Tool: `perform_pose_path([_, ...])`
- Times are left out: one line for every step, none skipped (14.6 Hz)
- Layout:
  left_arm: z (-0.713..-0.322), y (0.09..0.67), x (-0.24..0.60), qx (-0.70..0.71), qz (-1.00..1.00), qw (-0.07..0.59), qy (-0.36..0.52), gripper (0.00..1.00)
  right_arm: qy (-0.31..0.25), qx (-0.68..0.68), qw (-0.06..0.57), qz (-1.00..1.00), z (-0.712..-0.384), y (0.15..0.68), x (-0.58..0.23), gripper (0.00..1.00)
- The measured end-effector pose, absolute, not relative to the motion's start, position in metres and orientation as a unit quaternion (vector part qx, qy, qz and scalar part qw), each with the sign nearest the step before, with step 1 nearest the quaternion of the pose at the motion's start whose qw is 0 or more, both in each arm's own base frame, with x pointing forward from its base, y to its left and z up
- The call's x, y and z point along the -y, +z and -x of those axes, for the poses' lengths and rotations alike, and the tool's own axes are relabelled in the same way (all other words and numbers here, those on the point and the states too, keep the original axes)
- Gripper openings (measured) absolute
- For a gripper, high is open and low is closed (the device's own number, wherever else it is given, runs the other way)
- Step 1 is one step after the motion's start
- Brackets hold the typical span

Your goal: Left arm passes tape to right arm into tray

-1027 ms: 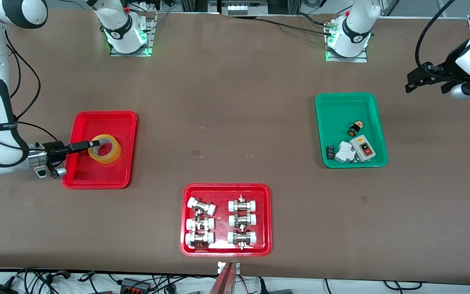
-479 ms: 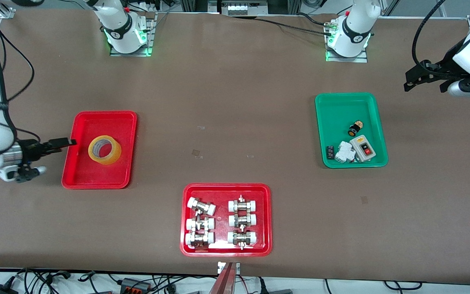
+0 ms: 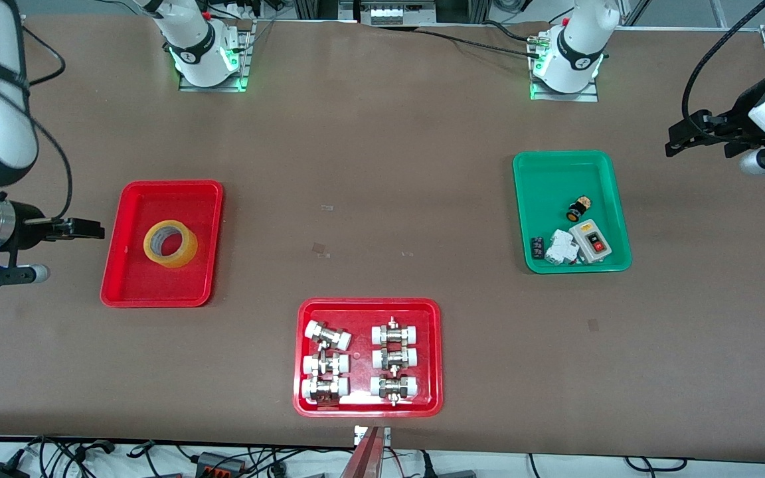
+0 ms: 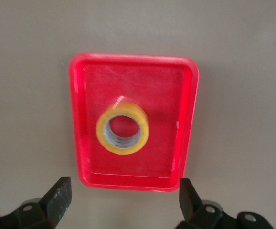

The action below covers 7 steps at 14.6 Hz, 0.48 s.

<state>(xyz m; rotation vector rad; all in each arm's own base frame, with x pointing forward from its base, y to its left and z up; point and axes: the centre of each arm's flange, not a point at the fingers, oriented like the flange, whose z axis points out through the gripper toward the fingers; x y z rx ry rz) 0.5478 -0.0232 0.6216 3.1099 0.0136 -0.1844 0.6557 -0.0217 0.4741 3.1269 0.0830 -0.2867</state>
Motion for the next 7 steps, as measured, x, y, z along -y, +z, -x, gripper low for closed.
perform_pose_path([-0.549,0.620,0.023,-0.005,-0.998,0.013,-0.060,1.00,-0.079,-0.027,0.003,-0.996,-0.655,0.488,0.018,1.00])
perform_pose_path([-0.549,0.619,0.023,-0.005,-0.998,0.013,-0.062,1.00,-0.065,-0.026,0.005,-0.998,-0.656,0.502,0.020,1.00])
perform_pose_path([-0.550,0.618,0.024,-0.004,-0.998,0.013,-0.062,1.00,-0.052,-0.024,0.006,-0.998,-0.658,0.517,0.022,1.00])
perform_pose_path([-0.550,0.618,0.024,-0.004,-0.998,0.013,-0.063,1.00,-0.044,-0.021,0.007,-0.999,-0.659,0.527,0.023,1.00])
perform_pose_path([-0.550,0.618,0.024,-0.004,-0.998,0.013,-0.063,1.00,-0.038,-0.015,0.007,-0.999,-0.659,0.534,0.024,1.00])
perform_pose_path([-0.550,0.618,0.024,-0.004,-0.998,0.013,-0.062,1.00,-0.032,-0.011,0.008,-0.999,-0.660,0.539,0.026,1.00])
perform_pose_path([-0.551,0.618,0.024,-0.004,-0.998,0.013,-0.060,1.00,-0.028,-0.008,0.008,-1.000,-0.660,0.542,0.027,1.00])
